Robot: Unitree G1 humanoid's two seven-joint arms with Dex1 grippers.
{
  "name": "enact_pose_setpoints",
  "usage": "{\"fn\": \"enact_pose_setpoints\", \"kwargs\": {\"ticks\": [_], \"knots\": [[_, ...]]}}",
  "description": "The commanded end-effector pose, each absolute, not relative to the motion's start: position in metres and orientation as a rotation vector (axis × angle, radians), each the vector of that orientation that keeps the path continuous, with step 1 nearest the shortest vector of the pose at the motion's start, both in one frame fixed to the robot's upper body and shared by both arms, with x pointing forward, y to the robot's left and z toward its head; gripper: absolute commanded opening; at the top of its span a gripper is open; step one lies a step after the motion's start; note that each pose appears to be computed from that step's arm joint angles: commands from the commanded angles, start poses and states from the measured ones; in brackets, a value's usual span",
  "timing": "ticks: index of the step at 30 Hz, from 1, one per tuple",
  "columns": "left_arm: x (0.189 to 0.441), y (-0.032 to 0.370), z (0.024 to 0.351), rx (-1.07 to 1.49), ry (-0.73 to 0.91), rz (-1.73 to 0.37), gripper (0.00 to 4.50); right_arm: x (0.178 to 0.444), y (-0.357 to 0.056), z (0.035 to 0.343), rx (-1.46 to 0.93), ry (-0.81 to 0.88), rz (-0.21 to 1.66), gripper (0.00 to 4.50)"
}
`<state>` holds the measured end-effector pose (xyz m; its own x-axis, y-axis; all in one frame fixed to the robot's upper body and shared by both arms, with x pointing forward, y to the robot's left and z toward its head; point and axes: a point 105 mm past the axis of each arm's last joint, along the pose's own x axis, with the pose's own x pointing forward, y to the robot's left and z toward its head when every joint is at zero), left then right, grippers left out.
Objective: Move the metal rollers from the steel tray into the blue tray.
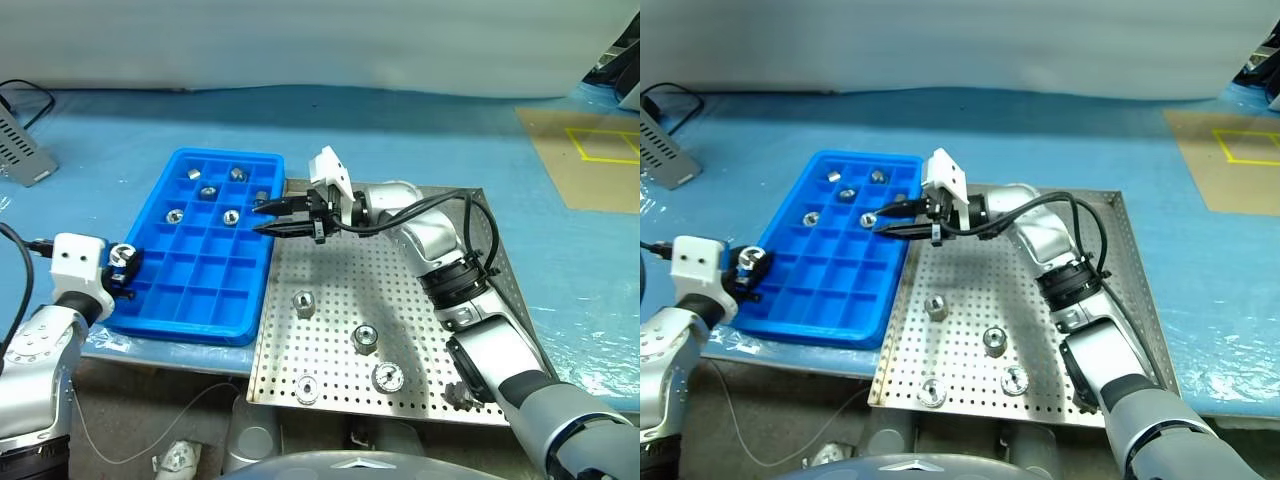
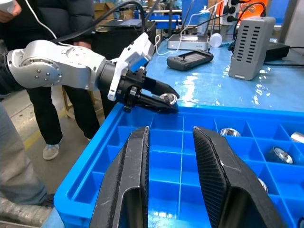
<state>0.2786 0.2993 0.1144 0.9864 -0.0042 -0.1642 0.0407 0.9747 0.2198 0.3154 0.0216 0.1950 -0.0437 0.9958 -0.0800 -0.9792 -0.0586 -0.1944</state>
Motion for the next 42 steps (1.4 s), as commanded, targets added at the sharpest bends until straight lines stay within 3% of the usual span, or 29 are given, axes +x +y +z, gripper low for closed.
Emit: {"fn": "enact_pose_setpoints", "kwargs": {"ticks": [1, 7, 10, 13, 21, 25, 29, 32, 37, 42], "knots": [[0.283, 0.289, 0.121, 0.249, 0.131, -0.070, 2.20, 0.314, 0.017, 0.210, -0.233, -0.166, 1.588, 1.45], [0.278, 0.290, 0.111, 0.226, 0.179, -0.082, 2.20, 0.315, 0.011, 0.208, -0.235, -0.158, 1.553, 1.45], [0.275, 0.290, 0.110, 0.200, 0.179, -0.088, 2.78, 0.316, 0.010, 0.207, -0.235, -0.157, 1.543, 1.45], [0.277, 0.287, 0.116, 0.213, 0.163, -0.097, 3.72, 0.317, 0.010, 0.206, -0.236, -0.157, 1.533, 1.45], [0.289, 0.261, 0.155, 0.170, 0.033, -0.230, 3.72, 0.321, 0.007, 0.206, -0.241, -0.162, 1.499, 1.45], [0.289, 0.215, 0.185, 0.115, -0.054, -0.477, 3.72, 0.323, -0.004, 0.206, -0.271, -0.165, 1.463, 1.45], [0.288, 0.167, 0.194, 0.130, -0.055, -0.752, 3.72, 0.327, -0.029, 0.218, -0.258, -0.157, 1.387, 1.45], [0.293, 0.136, 0.183, 0.150, 0.009, -0.953, 3.72, 0.320, -0.053, 0.209, -0.271, -0.101, 1.340, 1.45], [0.302, 0.126, 0.116, 0.427, 0.261, -1.152, 3.72, 0.294, -0.084, 0.196, -0.295, 0.001, 1.288, 1.45], [0.302, 0.113, 0.107, 0.471, 0.269, -1.343, 3.72, 0.271, -0.097, 0.181, -0.306, 0.102, 1.245, 1.45]]}}
